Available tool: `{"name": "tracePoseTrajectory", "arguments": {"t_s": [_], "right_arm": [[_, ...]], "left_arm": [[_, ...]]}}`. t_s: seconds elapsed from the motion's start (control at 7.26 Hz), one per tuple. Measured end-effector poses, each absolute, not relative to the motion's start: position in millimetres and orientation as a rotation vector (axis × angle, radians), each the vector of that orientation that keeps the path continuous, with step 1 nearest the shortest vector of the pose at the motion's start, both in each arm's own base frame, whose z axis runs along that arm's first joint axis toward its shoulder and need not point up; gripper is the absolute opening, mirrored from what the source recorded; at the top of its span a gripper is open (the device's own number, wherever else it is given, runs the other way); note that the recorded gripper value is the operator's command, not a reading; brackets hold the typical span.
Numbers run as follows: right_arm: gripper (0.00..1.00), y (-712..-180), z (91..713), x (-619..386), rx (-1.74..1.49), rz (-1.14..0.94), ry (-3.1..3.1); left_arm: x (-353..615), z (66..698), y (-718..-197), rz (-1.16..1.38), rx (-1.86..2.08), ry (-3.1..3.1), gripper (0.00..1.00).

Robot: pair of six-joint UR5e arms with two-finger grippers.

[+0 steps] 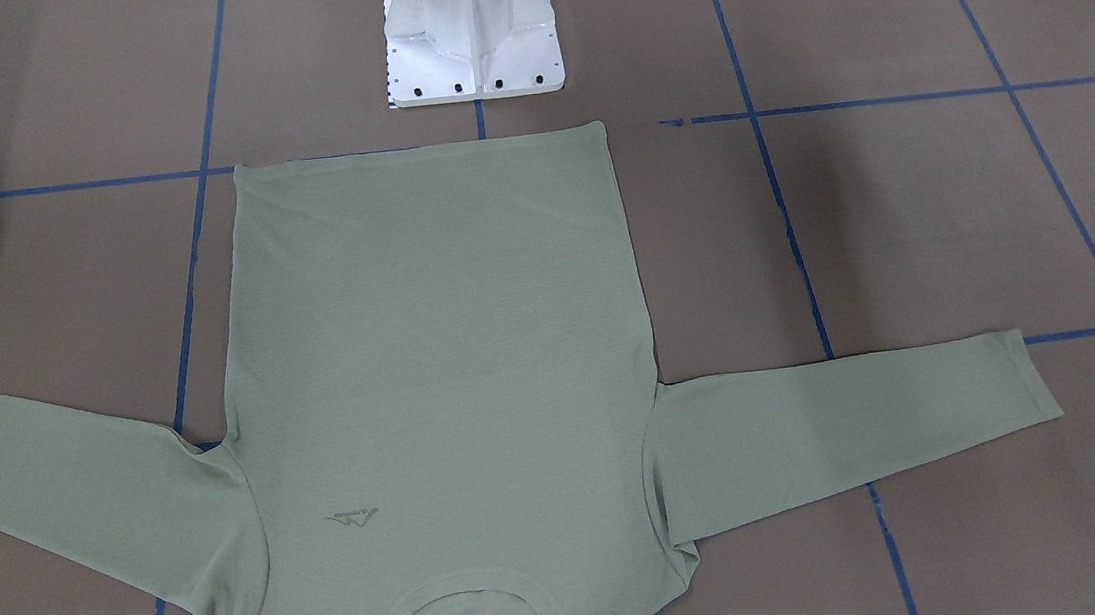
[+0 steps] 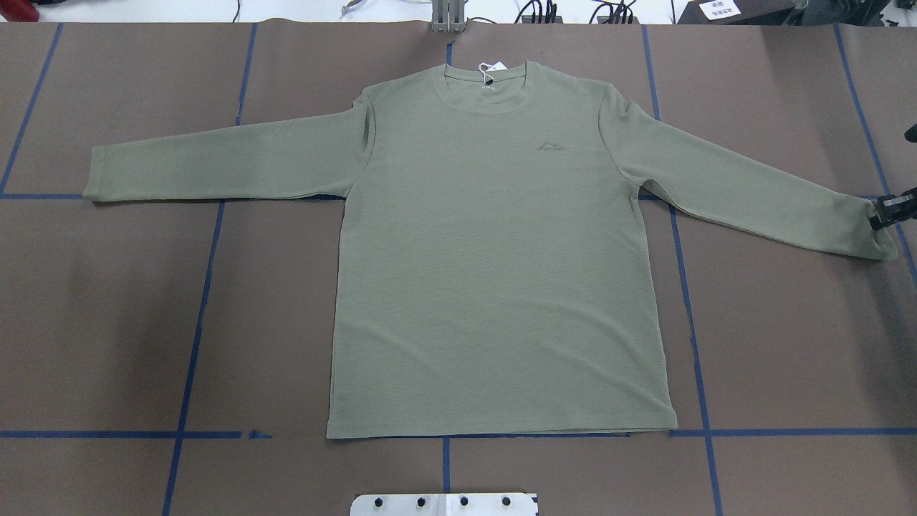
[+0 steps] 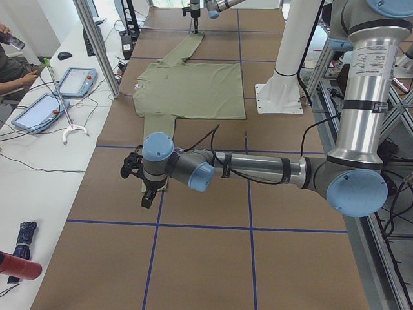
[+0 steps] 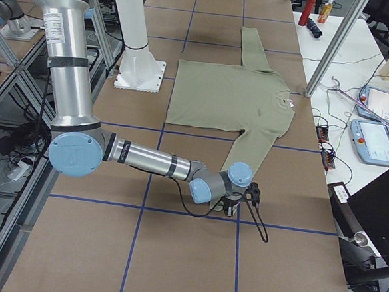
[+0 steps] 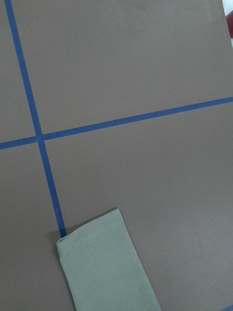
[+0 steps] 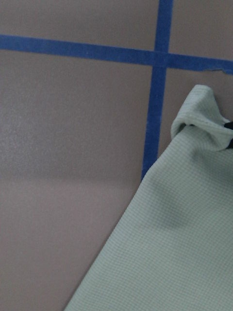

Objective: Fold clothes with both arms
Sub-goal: 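Lower the right gripper onto the sleeve cuff nearest it and grasp, then lift the cuff with the right gripper and carry it across the shirt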

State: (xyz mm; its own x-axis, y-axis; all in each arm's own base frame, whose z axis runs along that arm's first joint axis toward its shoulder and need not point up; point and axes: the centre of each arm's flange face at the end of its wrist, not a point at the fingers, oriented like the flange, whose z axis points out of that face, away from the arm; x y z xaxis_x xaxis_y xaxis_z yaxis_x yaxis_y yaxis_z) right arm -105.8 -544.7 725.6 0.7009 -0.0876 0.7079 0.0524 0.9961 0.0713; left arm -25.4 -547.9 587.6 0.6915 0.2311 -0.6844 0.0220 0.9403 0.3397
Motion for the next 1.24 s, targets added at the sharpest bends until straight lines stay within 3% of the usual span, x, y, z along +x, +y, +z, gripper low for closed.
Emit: {"name": "tracePoseTrajectory", "arguments": {"t_s": [0.28,0.69,1.24], "right_arm": [[0.0,-554,694,-112,0.051,-0.039,-0.849],[0.0,-571,592,-130,0.059,0.082,-0.986],[0.0,-631,386,-272,0.059,0.113,-1.124]], "left_arm": [[-25,588,-548,0.119,0.336,0.802,1.0],[-25,588,-547,0.119,0.335,0.803,1.0],[-25,588,-548,0.119,0.335,0.803,1.0]]}}
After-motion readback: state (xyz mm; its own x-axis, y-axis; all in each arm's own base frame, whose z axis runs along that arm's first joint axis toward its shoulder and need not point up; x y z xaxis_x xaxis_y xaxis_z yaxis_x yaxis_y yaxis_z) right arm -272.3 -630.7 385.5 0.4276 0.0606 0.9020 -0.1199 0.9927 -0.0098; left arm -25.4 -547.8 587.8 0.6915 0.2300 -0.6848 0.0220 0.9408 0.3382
